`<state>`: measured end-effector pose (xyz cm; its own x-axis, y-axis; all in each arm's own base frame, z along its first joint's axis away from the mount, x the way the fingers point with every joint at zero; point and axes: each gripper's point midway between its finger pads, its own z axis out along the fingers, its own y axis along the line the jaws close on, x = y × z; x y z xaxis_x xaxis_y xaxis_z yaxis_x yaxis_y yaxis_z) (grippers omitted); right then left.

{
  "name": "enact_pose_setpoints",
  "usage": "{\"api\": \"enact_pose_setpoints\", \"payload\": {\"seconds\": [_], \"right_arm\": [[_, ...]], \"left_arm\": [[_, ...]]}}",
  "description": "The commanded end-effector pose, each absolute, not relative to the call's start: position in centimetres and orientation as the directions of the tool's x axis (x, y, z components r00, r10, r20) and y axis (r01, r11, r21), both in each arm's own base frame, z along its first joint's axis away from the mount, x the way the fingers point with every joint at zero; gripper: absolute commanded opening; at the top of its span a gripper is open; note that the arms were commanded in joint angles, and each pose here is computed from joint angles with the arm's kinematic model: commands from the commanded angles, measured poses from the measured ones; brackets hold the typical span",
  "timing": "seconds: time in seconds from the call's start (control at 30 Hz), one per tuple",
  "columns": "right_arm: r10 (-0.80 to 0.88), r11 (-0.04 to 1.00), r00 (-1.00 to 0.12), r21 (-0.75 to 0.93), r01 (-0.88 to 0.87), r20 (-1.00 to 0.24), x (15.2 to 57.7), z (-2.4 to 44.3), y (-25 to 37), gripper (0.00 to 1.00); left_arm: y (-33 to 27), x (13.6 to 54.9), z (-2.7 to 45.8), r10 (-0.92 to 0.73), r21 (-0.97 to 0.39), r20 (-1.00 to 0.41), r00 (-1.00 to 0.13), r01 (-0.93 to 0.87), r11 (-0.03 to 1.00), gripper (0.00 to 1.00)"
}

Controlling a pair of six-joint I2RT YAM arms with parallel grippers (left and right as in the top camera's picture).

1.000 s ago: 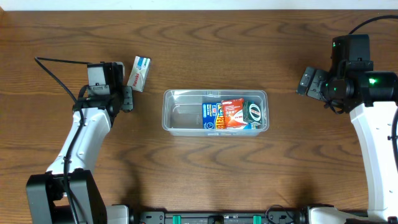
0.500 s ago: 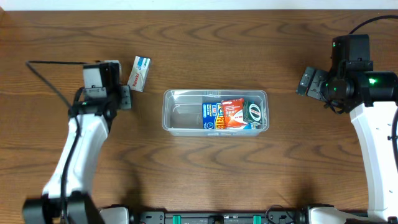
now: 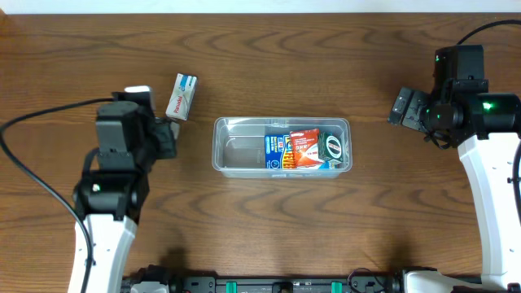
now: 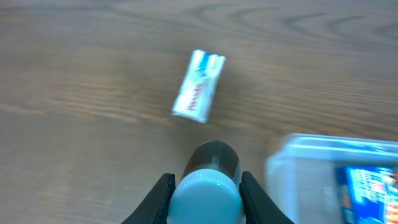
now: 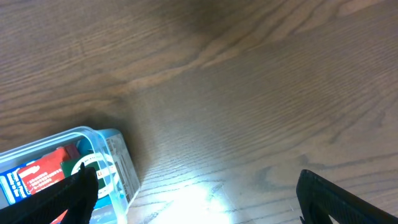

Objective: Pack container
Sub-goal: 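Close the left gripper on the bottle cap and lift it, then carry the bottle into the container's left end and release it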

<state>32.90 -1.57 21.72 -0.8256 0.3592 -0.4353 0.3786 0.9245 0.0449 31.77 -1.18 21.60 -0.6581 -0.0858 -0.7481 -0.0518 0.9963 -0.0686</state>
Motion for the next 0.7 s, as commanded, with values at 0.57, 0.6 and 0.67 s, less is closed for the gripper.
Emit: {"api": "enact_pose_setpoints", "payload": {"seconds": [0.57, 0.6, 0.67], "right_arm": [[0.365, 0.921, -0.825, 0.041, 0.387, -0.432, 32.9, 21.6, -1.8, 0.99], [0.365, 0.921, -0.825, 0.041, 0.387, -0.432, 32.9, 21.6, -1.8, 0.99], [0.366, 0.921, -0.825, 0.041, 0.387, -0.432, 32.9, 21.6, -1.8, 0.99]], "left_arm": [[-12.3, 29.2, 21.5, -0.014, -0.195, -0.716, -0.698, 0.181, 0.964, 0.09], [-12.5, 29.4, 20.9, -0.008, -0.193, -0.701, -0.713, 0.178, 0.965, 0.09], [-12.9, 29.7, 19.6, -0.002, -0.189, -0.672, -0.74, 0.17, 0.967, 0.09]]}}
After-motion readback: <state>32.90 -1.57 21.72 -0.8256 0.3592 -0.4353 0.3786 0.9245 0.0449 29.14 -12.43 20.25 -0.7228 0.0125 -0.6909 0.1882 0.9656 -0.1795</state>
